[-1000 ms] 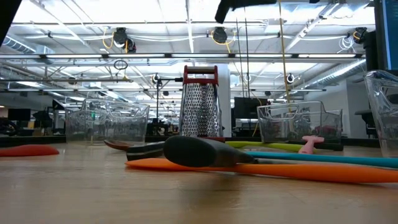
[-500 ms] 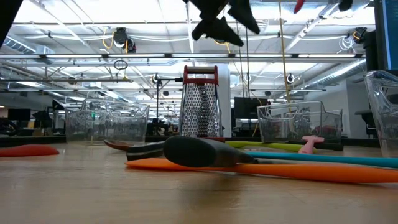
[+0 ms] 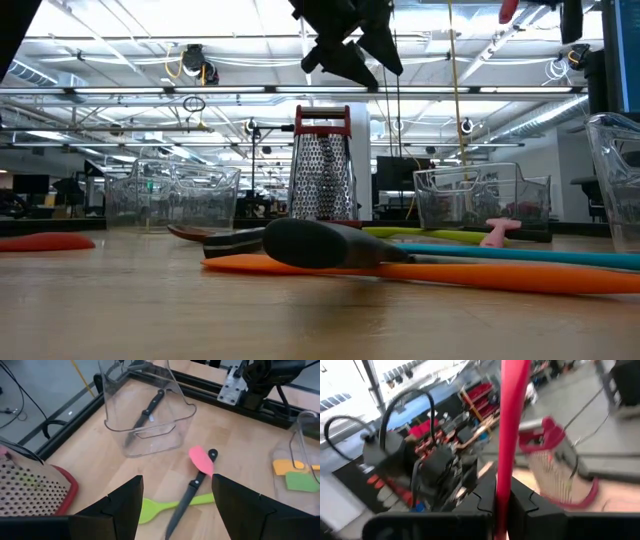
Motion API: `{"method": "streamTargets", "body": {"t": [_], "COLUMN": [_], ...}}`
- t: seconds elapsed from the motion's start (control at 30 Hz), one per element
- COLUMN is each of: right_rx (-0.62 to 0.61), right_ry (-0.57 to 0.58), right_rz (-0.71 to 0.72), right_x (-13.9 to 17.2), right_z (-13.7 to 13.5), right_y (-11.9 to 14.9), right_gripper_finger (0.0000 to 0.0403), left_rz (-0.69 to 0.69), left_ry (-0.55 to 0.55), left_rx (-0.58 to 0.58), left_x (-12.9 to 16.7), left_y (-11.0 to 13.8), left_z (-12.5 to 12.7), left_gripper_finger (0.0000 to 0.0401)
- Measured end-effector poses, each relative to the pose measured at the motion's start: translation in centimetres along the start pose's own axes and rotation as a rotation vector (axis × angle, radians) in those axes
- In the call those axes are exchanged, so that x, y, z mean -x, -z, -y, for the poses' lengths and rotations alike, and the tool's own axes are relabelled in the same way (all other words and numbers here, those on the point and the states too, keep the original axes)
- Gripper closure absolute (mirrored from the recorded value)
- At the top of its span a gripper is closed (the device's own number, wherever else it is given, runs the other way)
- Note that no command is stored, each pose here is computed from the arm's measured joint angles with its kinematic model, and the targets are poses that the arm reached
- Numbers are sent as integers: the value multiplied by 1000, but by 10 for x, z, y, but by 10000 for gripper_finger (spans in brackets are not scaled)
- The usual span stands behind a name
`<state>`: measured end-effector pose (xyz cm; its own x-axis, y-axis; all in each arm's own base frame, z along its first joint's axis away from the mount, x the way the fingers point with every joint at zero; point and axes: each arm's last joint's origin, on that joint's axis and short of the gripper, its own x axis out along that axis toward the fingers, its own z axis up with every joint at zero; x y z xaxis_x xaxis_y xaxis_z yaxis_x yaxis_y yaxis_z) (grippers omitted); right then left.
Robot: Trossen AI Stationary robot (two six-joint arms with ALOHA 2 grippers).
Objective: Pick & Place Kitchen Items
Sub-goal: Put the red spatula into the bottom transparent bin
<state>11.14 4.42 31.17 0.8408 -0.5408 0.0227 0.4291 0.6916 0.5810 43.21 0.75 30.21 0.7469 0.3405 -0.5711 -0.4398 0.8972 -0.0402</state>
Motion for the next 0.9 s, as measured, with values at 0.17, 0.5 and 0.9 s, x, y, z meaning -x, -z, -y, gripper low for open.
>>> {"method": "streamTargets", "body": {"t": [0.17, 0.5, 0.9], "right_rx": [-101, -278, -467], "right_ry": [-45, -32, 31], "right_rz": [-139, -526, -1004], "right_x": [4, 9, 16], "right_z": [5, 18, 17], "right_y": [14, 41, 62], "right_gripper_finger": [396, 396, 396], "left_rz": [11, 37, 57], "left_ry": [-2, -12, 80], "left_rx": [-9, -26, 36], "left_x": [-1, -6, -25], "left_y": [-2, 3, 32], "left_z": [-2, -3, -2], "left_gripper_finger": [160, 160, 160]}}
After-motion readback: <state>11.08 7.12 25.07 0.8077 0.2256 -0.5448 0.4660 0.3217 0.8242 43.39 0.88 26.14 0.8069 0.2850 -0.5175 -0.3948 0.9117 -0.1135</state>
